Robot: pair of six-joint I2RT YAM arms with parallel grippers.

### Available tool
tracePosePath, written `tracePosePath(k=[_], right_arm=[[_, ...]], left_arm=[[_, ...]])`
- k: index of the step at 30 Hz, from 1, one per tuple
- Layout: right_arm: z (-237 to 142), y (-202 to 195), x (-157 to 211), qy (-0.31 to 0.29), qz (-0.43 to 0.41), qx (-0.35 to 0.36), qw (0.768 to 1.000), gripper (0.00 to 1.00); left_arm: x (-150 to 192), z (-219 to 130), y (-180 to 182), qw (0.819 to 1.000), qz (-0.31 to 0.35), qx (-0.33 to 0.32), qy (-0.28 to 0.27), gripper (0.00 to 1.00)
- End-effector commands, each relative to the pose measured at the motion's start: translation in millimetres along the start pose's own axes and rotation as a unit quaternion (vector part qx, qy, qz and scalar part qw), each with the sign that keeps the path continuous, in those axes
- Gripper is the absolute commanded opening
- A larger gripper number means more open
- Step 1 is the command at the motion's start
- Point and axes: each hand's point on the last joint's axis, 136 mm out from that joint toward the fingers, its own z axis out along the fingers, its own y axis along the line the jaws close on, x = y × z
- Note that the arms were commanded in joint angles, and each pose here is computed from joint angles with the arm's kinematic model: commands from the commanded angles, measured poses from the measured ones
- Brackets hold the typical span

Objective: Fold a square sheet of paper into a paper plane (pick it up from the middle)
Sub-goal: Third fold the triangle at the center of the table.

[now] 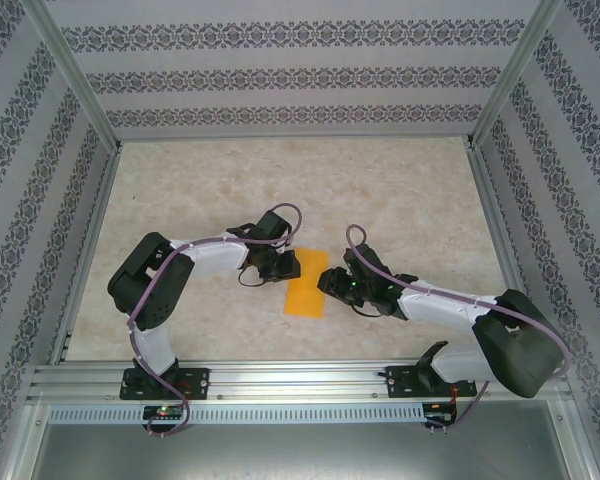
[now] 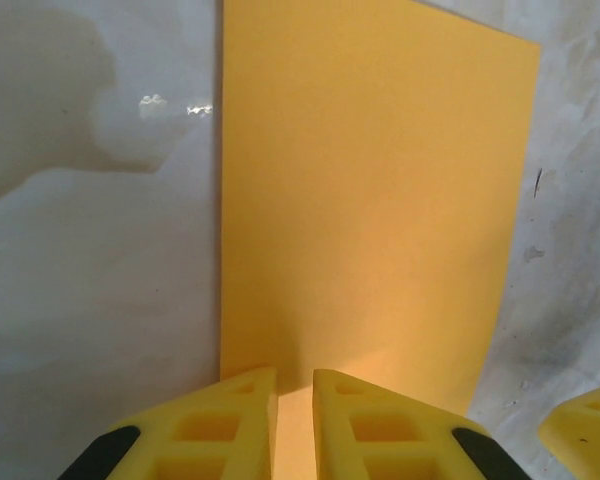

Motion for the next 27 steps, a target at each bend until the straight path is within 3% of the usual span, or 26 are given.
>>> tracePosePath(k=[1, 13, 27], right_arm=[[7, 0, 3, 0.009, 0.012, -0.012, 1.000, 0.41], [22, -5, 2, 0.014, 0.026, -0.005, 1.000, 0.46], [28, 10, 1, 0.018, 0.036, -0.047, 0.998, 0.34]], left_arm=[[-2, 1, -1, 1.000, 0.022, -0.002, -0.011, 0.19], [6, 10, 17, 1.000, 0.012, -0.028, -0.001, 0.18], [11, 11, 23, 0.999, 0.006, -0.033, 0.001, 0.18]])
